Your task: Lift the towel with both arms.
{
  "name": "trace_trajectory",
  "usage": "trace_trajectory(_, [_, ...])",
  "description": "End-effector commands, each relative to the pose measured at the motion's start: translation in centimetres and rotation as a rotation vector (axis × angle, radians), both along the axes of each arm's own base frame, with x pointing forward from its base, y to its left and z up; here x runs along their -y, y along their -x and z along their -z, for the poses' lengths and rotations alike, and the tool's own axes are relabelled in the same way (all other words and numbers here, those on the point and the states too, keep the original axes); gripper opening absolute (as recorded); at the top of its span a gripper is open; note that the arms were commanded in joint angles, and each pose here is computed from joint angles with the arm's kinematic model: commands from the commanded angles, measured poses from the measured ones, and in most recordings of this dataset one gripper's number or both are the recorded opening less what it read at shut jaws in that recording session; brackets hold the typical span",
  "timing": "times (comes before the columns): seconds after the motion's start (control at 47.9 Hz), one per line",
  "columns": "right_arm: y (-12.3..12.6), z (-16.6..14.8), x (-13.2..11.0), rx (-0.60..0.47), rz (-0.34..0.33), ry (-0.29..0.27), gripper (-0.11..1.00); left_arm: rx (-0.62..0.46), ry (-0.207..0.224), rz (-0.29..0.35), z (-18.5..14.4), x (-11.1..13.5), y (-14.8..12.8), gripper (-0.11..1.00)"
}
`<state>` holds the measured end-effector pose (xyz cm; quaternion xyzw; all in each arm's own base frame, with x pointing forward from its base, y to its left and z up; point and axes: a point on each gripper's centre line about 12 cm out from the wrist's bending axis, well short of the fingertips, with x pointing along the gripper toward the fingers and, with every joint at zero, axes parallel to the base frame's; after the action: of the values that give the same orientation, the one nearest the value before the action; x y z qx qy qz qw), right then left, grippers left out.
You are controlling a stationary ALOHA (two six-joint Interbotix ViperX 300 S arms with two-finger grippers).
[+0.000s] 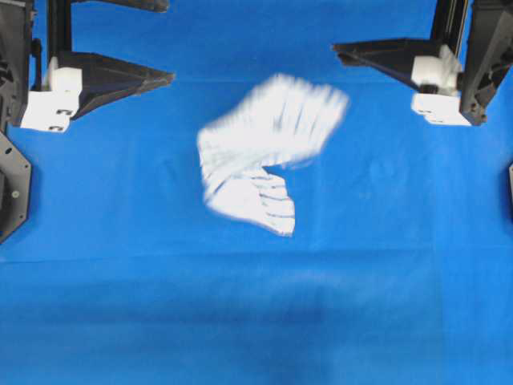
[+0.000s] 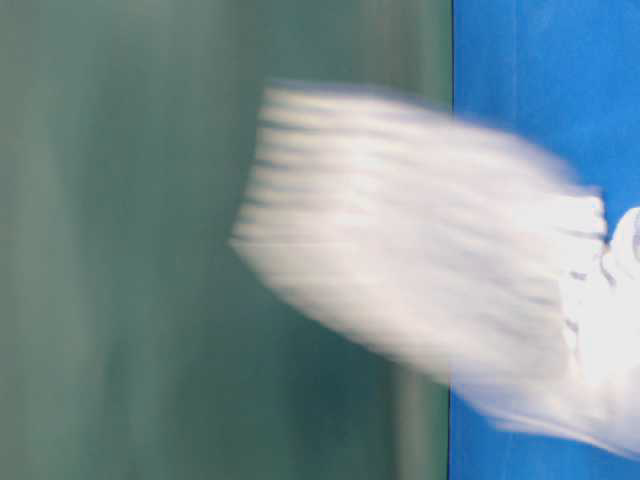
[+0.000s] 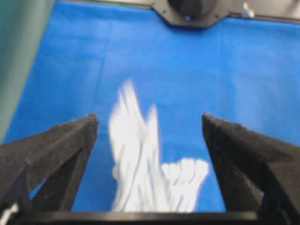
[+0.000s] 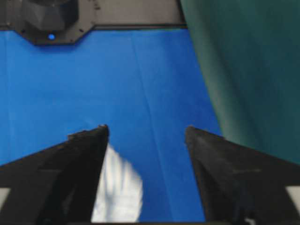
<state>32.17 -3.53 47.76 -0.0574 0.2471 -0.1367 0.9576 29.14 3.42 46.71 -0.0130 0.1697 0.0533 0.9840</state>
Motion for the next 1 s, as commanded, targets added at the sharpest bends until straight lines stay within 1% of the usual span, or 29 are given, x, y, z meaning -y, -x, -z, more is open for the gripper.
trace_trajectory(0.0, [0.4, -0.4, 0.0, 0.013, 0.001, 0.003, 0.64, 0.033, 0.009, 0.011, -0.4, 0.5, 0.4, 0.93])
trace_trajectory(0.146, [0.1, 1.6, 0.0, -0.029, 0.008, -0.016, 0.65, 0.010, 0.036, 0.017, 1.8, 0.9, 0.0, 0.93])
trace_trajectory(0.313, [-0.4, 4.9, -0.2, -0.071, 0.009, -0.042, 0.65, -0.043, 0.044, 0.041, 6.4, 1.6, -1.1, 0.93])
trace_trajectory(0.46, [-1.0, 8.5, -0.5, -0.092, -0.003, -0.067, 0.65, -0.080, 0.058, 0.049, 10.6, 2.0, -1.8, 0.93])
trace_trajectory(0.627, [-1.3, 13.0, -0.9, -0.113, -0.017, -0.109, 0.65, -0.114, 0.092, 0.044, 15.1, 2.4, -2.2, 0.93])
trace_trajectory(0.794, [-1.6, 17.7, -1.0, -0.154, -0.017, -0.152, 0.65, -0.132, 0.121, 0.057, 19.3, 3.3, -2.4, 0.93])
trace_trajectory(0.815, [-1.7, 18.6, -0.9, -0.164, -0.016, -0.160, 0.65, -0.133, 0.122, 0.061, 19.7, 3.5, -2.4, 0.93])
trace_trajectory(0.982, [-2.4, 22.4, -0.9, -0.196, -0.016, -0.196, 0.65, -0.141, 0.120, 0.080, 23.4, 4.1, -2.7, 0.93])
